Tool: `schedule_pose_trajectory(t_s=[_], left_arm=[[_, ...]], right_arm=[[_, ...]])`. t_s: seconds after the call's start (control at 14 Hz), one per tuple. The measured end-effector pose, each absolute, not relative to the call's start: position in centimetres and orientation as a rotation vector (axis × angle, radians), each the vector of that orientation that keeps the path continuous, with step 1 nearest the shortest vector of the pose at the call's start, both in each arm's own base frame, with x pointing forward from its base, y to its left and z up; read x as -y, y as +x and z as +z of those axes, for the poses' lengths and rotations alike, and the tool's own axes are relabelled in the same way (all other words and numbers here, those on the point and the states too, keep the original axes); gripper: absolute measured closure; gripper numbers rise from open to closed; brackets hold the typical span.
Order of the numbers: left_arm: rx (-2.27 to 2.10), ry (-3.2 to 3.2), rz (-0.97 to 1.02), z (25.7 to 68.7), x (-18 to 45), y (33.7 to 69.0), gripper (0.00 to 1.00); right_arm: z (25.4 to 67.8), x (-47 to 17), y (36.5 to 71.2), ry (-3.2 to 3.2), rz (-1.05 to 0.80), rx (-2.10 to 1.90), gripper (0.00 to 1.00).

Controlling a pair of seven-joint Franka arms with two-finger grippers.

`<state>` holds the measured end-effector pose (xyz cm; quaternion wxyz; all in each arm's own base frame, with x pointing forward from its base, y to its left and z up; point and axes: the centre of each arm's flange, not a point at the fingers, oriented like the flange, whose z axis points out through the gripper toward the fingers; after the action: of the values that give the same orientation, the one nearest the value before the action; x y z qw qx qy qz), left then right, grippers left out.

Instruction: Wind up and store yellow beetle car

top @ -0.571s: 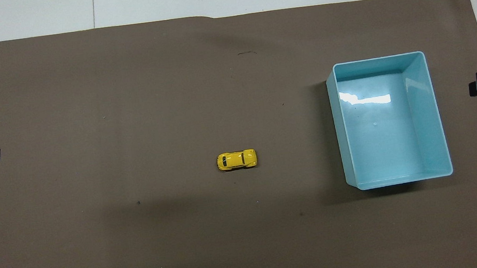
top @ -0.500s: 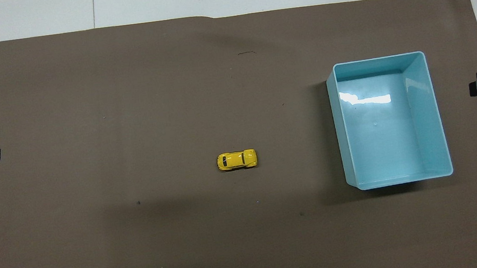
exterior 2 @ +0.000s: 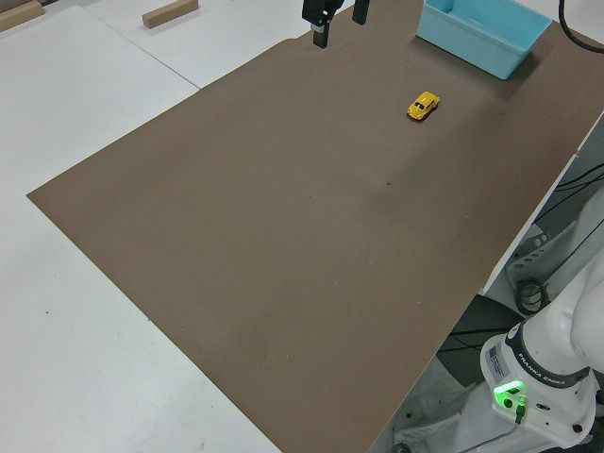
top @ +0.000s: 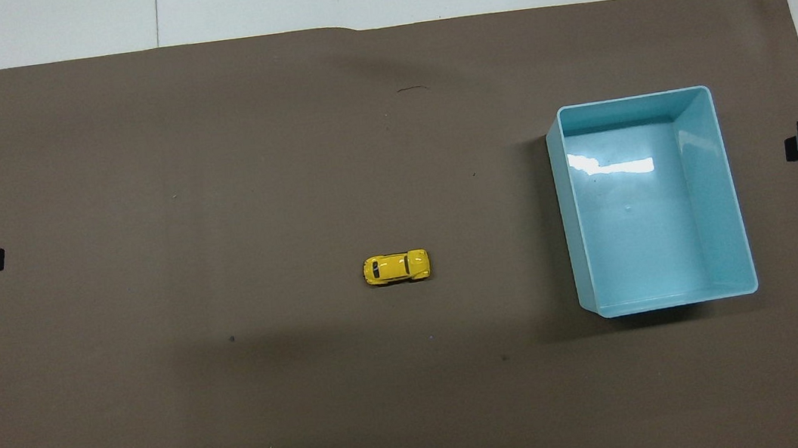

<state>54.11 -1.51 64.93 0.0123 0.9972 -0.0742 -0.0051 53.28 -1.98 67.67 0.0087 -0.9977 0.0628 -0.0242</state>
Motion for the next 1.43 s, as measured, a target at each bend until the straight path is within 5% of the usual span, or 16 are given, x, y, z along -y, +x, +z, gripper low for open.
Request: schedule_pose_trajectory(t_s=[0.86, 1.43], left_arm=[[1.252, 2.847, -0.027, 64.2, 4.1, 54.0, 0.00], [1.687, 2.554, 0.056, 57.5, 13.4, 55.0, 0.00]], right_arm=[[67.7, 2.0, 53.3, -3.117, -0.076, -0.196, 0.00], [67.7, 2.0, 53.3, -3.117, -0.076, -0.196, 0.00]])
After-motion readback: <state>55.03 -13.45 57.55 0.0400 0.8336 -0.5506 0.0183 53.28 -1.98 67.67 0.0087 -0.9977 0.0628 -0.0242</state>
